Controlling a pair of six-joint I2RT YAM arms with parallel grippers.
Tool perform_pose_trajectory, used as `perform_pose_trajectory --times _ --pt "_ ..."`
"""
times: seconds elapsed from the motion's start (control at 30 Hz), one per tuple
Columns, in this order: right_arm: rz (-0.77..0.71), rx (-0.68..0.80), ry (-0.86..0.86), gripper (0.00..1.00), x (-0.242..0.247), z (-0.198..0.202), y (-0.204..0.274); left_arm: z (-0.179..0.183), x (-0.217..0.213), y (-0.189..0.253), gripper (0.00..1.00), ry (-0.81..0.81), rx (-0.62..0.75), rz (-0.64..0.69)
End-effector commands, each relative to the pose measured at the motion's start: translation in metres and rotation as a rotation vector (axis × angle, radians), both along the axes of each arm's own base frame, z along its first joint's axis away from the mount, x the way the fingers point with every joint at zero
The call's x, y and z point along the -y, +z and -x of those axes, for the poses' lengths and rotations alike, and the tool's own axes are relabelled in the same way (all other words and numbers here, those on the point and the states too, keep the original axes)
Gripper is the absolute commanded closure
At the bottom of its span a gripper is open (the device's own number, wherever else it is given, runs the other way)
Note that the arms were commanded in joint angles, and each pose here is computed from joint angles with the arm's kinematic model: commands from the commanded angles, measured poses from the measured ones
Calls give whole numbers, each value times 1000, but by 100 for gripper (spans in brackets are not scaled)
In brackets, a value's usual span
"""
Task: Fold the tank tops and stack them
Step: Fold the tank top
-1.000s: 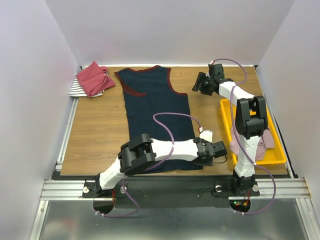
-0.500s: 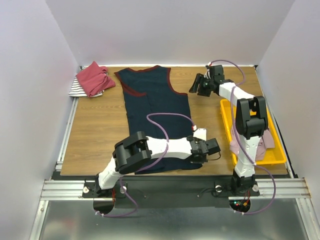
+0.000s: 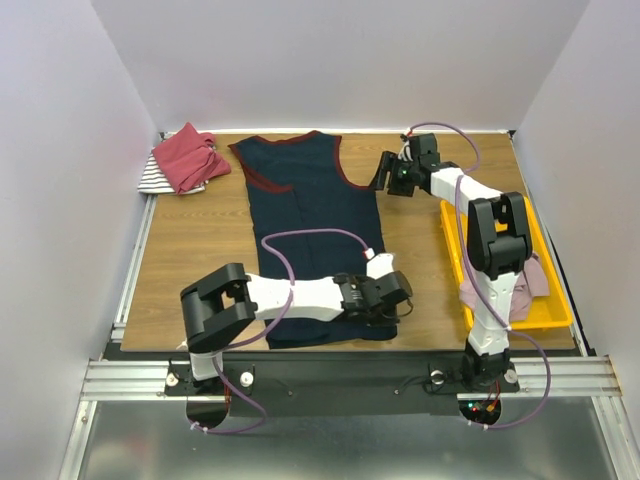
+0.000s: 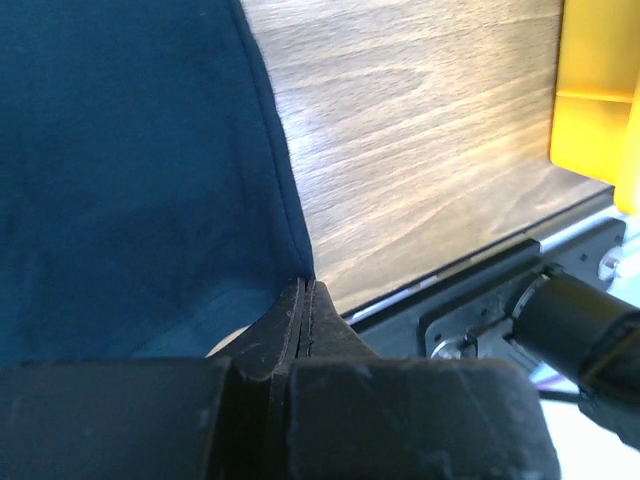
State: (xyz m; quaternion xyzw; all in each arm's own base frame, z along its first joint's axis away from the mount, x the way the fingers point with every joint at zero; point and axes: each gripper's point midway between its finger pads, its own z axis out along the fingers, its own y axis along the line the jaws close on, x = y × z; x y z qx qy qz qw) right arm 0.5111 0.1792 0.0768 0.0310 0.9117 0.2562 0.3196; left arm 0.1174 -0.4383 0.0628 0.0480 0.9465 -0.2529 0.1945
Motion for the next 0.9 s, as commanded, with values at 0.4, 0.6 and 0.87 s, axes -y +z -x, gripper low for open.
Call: perform_pose_trajectory --times 0.4,0.6,0.87 --pt "37 24 -37 32 -9 -15 -26 3 -10 4 100 0 -68 119" --pt "38 41 -51 34 -13 -23 -29 2 -9 4 100 1 -69 122" --pt "45 49 -69 45 -16 -27 -30 3 -9 4 100 -1 -73 132"
